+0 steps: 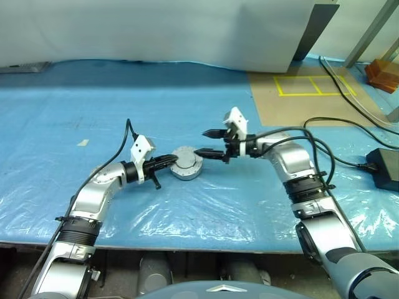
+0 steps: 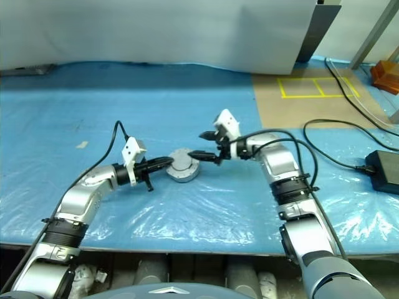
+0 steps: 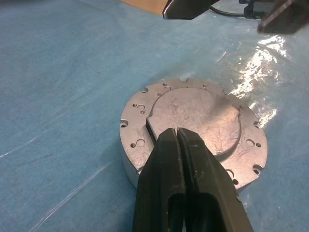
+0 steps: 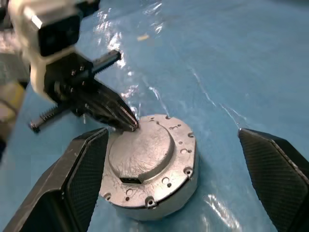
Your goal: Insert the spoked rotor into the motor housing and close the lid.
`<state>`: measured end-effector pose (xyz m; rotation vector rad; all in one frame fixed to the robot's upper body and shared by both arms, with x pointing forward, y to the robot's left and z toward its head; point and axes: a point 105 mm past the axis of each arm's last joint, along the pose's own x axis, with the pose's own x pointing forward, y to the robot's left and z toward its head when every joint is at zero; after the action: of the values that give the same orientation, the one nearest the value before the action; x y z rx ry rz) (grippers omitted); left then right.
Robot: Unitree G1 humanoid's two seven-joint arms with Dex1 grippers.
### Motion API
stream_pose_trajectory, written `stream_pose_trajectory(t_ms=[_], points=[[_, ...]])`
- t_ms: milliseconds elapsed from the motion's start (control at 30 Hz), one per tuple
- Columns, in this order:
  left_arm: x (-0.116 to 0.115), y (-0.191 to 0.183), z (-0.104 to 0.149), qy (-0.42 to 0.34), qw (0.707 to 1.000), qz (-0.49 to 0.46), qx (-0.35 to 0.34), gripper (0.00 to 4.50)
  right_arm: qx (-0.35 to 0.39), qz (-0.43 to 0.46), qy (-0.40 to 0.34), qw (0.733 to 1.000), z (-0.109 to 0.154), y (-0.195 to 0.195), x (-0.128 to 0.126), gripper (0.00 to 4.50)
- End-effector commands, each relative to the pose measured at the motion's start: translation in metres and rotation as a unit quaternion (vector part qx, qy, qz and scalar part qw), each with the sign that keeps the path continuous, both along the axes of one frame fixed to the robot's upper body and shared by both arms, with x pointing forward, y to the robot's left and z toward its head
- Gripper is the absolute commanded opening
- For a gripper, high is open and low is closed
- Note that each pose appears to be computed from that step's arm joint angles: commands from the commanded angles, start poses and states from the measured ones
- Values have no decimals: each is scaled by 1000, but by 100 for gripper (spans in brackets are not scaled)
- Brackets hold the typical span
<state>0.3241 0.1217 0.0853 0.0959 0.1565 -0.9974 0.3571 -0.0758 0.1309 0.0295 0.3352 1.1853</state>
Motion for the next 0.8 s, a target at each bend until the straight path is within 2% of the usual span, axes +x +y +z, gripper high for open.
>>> stream_pose_trajectory(t_ms=[33, 100, 167, 333, 533, 767, 800], points=[[-7, -1, -26, 43, 999, -2, 26, 6, 64, -67, 156, 983, -15, -22, 4, 448], [-8, -1, -26, 43, 999, -3, 26, 6, 31, -90, 228, 969, -49, -27, -7, 448], [-8, -1, -26, 43, 999, -3, 26, 6, 15, -70, 279, 958, -64, -23, -25, 448], [-8, 0, -25, 42, 999, -1, 25, 6, 87, -50, 311, 945, -48, 1, -29, 448], [-8, 0, -24, 42, 999, 0, 25, 6, 97, -37, 322, 941, -47, 24, -29, 448], [-7, 1, -25, 42, 999, 5, 24, 6, 135, -58, 297, 944, -35, 41, -11, 448], [-7, 1, -25, 43, 999, 5, 25, 6, 139, -60, 295, 943, -34, 42, -10, 430]])
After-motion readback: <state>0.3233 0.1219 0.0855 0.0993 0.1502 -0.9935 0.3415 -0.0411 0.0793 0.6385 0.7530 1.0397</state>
